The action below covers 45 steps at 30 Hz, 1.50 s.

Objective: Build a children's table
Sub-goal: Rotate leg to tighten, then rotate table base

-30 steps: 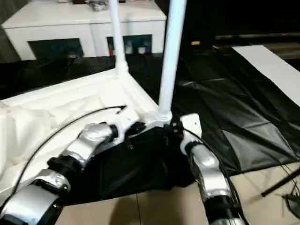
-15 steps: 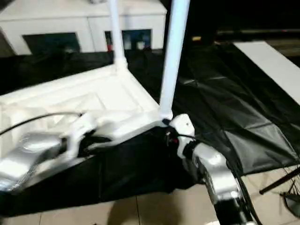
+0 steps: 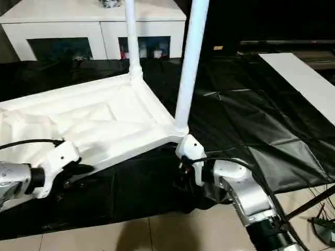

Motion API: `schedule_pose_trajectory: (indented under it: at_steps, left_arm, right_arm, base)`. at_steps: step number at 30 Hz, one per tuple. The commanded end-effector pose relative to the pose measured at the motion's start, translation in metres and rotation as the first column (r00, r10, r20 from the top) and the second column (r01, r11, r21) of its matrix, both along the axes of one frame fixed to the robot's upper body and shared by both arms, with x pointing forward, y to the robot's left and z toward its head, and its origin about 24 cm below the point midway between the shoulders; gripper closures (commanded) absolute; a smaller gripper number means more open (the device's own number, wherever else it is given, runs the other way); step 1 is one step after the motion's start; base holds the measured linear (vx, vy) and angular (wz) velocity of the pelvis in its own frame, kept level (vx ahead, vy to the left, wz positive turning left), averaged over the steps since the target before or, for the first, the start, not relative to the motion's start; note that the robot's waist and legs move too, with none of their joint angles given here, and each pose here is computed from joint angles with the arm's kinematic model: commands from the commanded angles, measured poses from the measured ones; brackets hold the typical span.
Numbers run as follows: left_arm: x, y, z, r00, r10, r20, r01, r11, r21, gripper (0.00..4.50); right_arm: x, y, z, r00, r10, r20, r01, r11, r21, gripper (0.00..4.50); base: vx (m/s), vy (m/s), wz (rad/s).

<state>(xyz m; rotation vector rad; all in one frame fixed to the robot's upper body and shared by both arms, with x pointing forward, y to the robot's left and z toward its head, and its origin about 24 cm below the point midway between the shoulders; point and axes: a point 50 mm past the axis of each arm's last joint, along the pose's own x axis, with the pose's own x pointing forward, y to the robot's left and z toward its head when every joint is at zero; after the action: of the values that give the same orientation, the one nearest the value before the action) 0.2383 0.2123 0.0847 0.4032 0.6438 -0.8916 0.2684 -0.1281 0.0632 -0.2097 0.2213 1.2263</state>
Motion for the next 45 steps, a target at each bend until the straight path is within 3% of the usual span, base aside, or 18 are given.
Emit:
schedule_pose_trajectory:
  at_steps: [1,3,8,12,17,22,45]
  left_arm:
    - [0.001,0.004,0.011,0.999,0.018,0.04,-0.018,1.0,0.002,2.09]
    - [-0.001,0.006,0.025,0.997,0.004,0.081,0.001,0.998,-0.066,2.09]
    - [-0.003,0.015,0.031,0.996,0.014,0.091,-0.009,0.998,-0.058,2.09]
    - [-0.003,0.027,0.015,0.997,0.057,0.053,-0.06,0.997,0.051,2.09]
    - [0.006,0.023,-0.007,0.995,0.085,0.052,-0.088,0.994,0.058,2.09]
    - [0.012,0.022,-0.013,0.993,0.104,0.06,-0.107,0.993,0.043,2.09]
    - [0.022,0.018,-0.026,0.998,-0.001,0.065,-0.002,0.999,0.049,3.98]
  right_arm:
    - [-0.001,0.001,0.006,1.0,0.026,0.009,-0.027,1.0,0.011,0.64]
    - [-0.004,0.001,0.008,0.999,0.053,0.001,-0.053,0.999,0.012,0.64]
    - [-0.005,0.002,0.008,0.998,0.061,0.0,-0.061,0.998,0.011,0.64]
    - [-0.005,0.005,0.009,0.998,0.064,0.004,-0.064,0.998,0.011,0.64]
    - [-0.004,0.007,0.009,0.998,0.064,0.007,-0.065,0.998,0.016,0.64]
    - [-0.005,0.008,0.009,0.998,0.068,0.008,-0.068,0.998,0.016,0.64]
    - [-0.01,0.003,0.005,0.997,0.075,0.01,-0.075,0.997,-0.006,0.64]
  base:
    - [0.0,0.0,0.0]
    - [0.0,0.0,0.0]
    - [0.0,0.0,0.0]
    - [0.0,0.0,0.0]
    - [0.0,0.0,0.0]
    - [0.0,0.0,0.0]
    - [0.0,0.0,0.0]
